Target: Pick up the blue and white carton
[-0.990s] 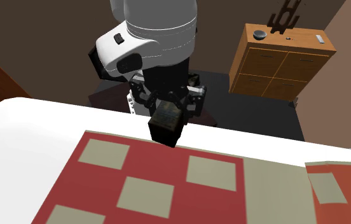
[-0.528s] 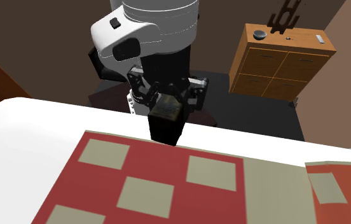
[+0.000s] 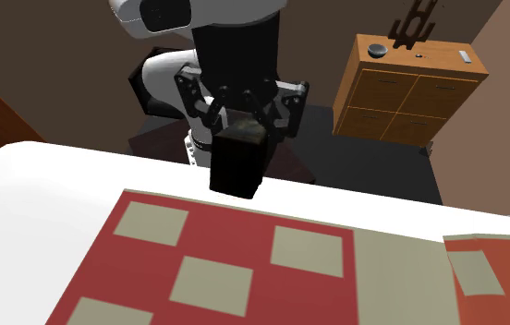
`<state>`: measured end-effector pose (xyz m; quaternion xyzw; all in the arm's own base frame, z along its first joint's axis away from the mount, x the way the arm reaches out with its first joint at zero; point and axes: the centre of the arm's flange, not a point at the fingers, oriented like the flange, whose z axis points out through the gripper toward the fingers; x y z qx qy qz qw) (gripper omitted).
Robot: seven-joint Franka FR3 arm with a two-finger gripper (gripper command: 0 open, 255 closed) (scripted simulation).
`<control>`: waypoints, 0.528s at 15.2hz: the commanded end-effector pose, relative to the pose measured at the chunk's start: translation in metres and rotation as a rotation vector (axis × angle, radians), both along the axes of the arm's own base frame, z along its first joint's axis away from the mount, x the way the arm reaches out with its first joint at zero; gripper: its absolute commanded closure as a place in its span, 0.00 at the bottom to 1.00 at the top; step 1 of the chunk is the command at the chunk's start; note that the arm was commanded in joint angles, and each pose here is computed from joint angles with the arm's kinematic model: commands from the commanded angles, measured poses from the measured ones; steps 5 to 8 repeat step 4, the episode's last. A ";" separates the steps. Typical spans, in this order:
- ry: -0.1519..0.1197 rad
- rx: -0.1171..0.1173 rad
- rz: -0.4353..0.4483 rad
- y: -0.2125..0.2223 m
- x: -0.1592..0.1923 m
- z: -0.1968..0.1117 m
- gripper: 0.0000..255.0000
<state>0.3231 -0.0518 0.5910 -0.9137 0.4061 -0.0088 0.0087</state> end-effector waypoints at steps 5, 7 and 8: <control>-0.001 0.000 0.000 0.000 0.000 0.017 1.00; -0.001 0.000 0.000 0.000 0.000 0.017 1.00; -0.001 0.000 0.000 0.000 0.000 0.017 1.00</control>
